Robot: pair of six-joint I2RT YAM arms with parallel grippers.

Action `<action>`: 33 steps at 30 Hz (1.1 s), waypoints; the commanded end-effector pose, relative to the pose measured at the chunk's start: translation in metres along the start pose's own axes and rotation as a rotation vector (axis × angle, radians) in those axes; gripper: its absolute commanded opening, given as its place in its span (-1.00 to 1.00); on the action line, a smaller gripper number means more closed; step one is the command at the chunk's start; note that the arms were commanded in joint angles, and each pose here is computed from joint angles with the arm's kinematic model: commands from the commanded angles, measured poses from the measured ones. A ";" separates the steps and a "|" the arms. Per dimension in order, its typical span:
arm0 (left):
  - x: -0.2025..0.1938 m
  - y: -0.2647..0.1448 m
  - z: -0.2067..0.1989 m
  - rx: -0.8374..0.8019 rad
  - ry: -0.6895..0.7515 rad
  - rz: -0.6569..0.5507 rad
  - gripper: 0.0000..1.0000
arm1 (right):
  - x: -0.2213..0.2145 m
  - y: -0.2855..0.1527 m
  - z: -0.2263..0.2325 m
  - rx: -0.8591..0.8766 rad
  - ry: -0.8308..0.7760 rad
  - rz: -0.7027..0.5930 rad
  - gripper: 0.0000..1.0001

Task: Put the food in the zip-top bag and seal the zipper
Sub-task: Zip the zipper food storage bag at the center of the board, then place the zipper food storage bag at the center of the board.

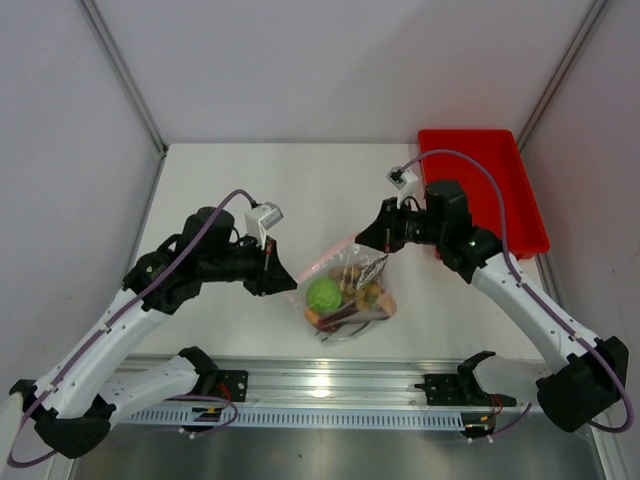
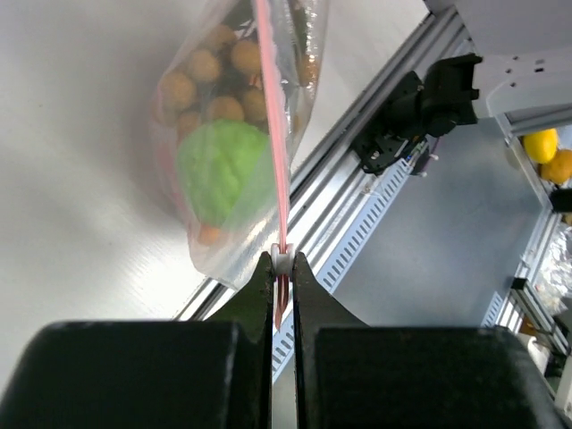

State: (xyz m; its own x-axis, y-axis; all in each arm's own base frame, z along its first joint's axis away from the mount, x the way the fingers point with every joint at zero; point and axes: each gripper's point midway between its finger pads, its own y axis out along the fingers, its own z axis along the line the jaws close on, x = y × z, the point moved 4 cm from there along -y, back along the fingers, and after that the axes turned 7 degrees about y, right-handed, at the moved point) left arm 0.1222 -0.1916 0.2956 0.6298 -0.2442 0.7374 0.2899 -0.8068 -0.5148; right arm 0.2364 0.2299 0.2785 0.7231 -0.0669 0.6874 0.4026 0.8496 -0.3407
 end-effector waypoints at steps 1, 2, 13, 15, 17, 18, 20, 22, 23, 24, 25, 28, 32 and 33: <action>-0.006 -0.013 0.001 0.053 -0.013 0.000 -0.99 | 0.011 -0.010 -0.019 -0.131 -0.029 -0.084 -1.00; -0.009 -0.013 0.003 0.072 -0.023 0.007 -0.99 | 0.012 -0.012 -0.018 -0.134 -0.030 -0.092 -1.00; -0.024 -0.012 0.047 0.370 -0.119 -0.032 -0.71 | 0.011 -0.014 -0.009 -0.114 -0.024 -0.096 -1.00; -0.023 -0.014 0.050 0.391 -0.128 -0.061 -0.06 | 0.009 -0.008 -0.004 -0.095 -0.017 -0.083 -1.00; -0.020 -0.014 0.055 0.424 -0.132 -0.101 0.23 | 0.010 0.000 -0.002 -0.087 -0.019 -0.081 -1.00; -0.018 -0.018 0.055 0.443 -0.137 -0.123 0.70 | 0.010 0.004 -0.001 -0.082 -0.009 -0.081 -1.00; -0.011 -0.032 0.064 0.551 -0.157 -0.176 0.99 | 0.012 0.016 -0.009 -0.085 0.013 -0.072 -1.00; -0.008 -0.045 0.066 0.603 -0.168 -0.226 0.99 | 0.019 0.028 -0.018 -0.094 0.042 -0.064 -1.00; -0.003 -0.055 0.066 0.627 -0.164 -0.265 0.99 | 0.024 0.033 -0.022 -0.104 0.048 -0.070 -1.00; -0.002 -0.059 0.064 0.625 -0.161 -0.289 0.99 | 0.030 0.037 -0.027 -0.121 0.053 -0.079 -1.00; 0.001 -0.068 0.059 0.608 -0.143 -0.331 0.99 | 0.043 0.047 -0.041 -0.148 0.074 -0.084 -1.00; 0.001 -0.076 0.048 0.539 -0.115 -0.385 0.99 | 0.080 0.056 -0.067 -0.190 0.113 -0.132 -1.00; -0.011 -0.070 0.039 0.452 -0.124 -0.363 0.99 | 0.099 0.095 -0.135 -0.289 0.184 -0.095 -1.00; -0.015 -0.068 0.036 0.427 -0.129 -0.346 0.99 | 0.101 0.099 -0.149 -0.321 0.198 -0.097 -1.00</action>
State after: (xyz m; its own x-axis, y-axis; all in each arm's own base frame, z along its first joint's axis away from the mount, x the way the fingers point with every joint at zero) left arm 0.1238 -0.1038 0.3031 0.4997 0.0701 0.8634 0.7793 -0.4716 -0.4127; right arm 0.3910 0.2376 0.2233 0.7817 -0.2120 0.5866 0.5493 0.6795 -0.4864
